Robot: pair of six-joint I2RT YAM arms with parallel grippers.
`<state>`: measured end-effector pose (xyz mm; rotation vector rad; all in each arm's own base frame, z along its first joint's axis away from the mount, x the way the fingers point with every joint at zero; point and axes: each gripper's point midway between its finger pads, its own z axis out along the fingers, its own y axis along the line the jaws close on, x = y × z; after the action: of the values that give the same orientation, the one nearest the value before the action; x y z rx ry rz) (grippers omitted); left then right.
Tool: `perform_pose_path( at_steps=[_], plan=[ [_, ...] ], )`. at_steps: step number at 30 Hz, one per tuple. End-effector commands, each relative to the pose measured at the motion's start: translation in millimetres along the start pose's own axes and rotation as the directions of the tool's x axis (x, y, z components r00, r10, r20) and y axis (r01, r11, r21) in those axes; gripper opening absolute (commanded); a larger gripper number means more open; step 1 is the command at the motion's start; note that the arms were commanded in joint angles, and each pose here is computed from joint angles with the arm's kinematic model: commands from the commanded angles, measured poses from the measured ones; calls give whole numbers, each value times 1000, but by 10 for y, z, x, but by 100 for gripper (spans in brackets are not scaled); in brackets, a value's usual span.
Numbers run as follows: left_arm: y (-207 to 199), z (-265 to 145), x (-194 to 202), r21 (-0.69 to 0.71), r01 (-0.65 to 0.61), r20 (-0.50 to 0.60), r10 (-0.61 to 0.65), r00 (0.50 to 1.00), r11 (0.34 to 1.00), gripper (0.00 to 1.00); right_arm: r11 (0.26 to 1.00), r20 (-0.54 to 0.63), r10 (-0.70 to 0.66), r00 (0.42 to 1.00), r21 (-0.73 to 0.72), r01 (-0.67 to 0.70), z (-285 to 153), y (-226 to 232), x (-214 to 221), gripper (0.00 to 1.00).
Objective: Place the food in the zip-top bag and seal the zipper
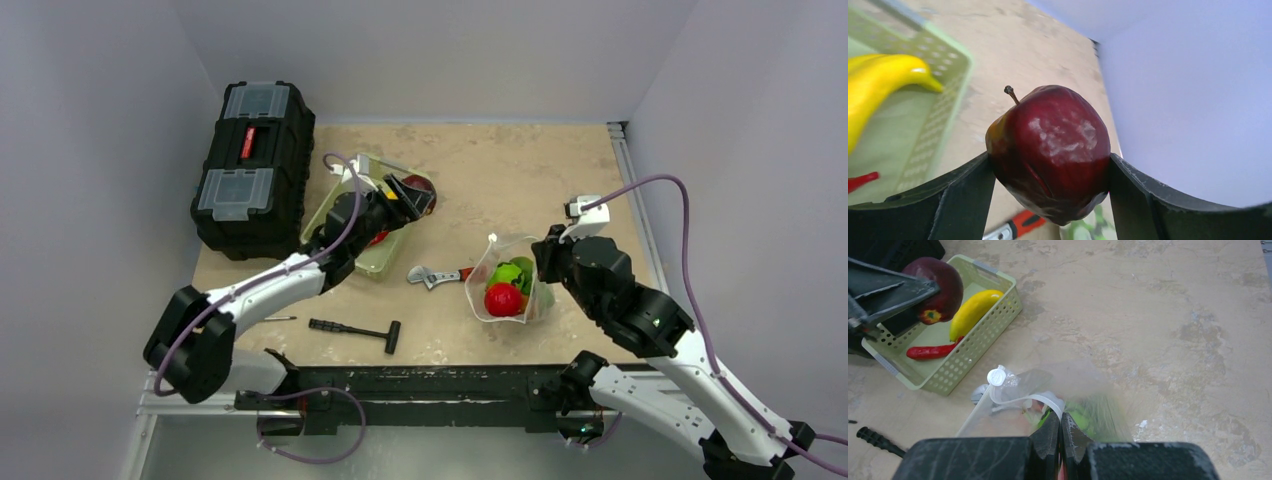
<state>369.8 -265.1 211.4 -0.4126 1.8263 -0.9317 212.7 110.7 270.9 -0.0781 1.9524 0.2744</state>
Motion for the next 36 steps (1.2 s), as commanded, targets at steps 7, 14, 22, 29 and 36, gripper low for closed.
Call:
perform_pose_path(
  at_steps=[7,14,22,29,36],
  plan=[
    [-1609,-1418,765,750,-311,4,466,885,584,38,999,43,13,999,-35,-12,15,83,-114,0],
    [-1836,-1450,1426,823,-241,-79,524,848,514,39,1000,41,11,999,-28,-10,14,71,-114,0],
    [-1920,-1289,1602,811,-218,-116,515,849,543,37,1000,42,9,999,-11,-8,16,41,-117,0],
    [-1799,-1096,1652,739,-283,-154,562,813,611,45,1000,37,10,999,-9,-9,15,36,-102,0],
    [-1872,-898,1595,681,-342,-159,588,793,647,56,1000,35,9,999,-11,-8,25,46,-99,0]
  ],
)
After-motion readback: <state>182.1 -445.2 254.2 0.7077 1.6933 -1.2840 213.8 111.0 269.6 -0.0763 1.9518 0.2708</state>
